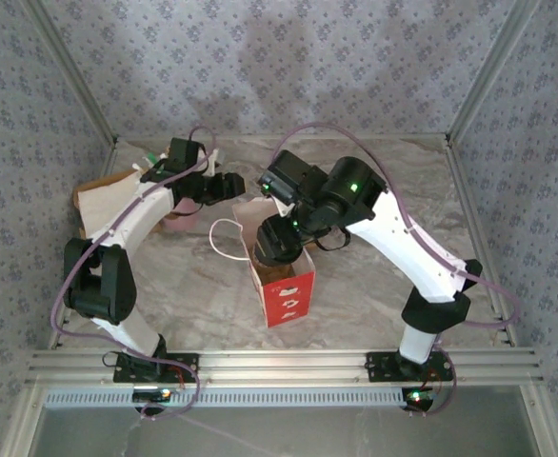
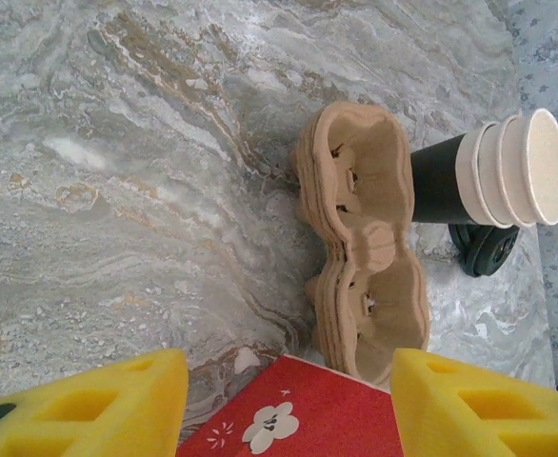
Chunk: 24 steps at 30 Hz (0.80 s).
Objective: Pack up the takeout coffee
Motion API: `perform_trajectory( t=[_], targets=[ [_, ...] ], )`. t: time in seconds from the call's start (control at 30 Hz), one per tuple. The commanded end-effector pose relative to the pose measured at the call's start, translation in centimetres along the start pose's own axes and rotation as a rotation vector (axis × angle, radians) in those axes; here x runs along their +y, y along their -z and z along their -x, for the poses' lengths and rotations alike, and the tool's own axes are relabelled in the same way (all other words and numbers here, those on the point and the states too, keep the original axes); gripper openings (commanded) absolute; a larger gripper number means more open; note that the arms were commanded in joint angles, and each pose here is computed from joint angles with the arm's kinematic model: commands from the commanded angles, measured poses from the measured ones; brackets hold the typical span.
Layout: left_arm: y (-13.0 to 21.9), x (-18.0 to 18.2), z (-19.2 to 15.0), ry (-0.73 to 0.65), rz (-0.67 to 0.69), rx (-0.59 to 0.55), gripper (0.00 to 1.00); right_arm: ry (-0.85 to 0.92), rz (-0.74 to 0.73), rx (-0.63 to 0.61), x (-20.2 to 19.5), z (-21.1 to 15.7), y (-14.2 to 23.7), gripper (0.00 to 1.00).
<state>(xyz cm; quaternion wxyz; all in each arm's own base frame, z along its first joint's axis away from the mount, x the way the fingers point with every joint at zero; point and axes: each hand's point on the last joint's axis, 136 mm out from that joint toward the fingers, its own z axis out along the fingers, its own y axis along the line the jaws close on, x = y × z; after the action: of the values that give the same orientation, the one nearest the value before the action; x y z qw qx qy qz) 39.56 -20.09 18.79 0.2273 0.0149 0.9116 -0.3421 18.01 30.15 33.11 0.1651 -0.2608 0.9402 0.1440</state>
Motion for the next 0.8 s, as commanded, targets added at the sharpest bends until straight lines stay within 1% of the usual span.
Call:
perform_trajectory(
  t=[0.0, 0.33, 0.77],
  targets=[
    [0.6, -0.9, 0.1, -0.016, -0.041, -0.016, 0.58, -0.003, -0.126, 0.177, -2.4, -4.1, -0.3, 0.64],
    [0.1, -0.1, -0.5, -0.008, -0.030, -0.008, 0.58, 0.010, -0.164, 0.238, -2.5, -4.9, -1.8, 0.63],
    [-0.4, 0.3, -0.8, -0.003, -0.028, 0.001, 0.58, 0.029, -0.178, 0.299, -2.2, -5.7, -3.3, 0.63]
  ],
)
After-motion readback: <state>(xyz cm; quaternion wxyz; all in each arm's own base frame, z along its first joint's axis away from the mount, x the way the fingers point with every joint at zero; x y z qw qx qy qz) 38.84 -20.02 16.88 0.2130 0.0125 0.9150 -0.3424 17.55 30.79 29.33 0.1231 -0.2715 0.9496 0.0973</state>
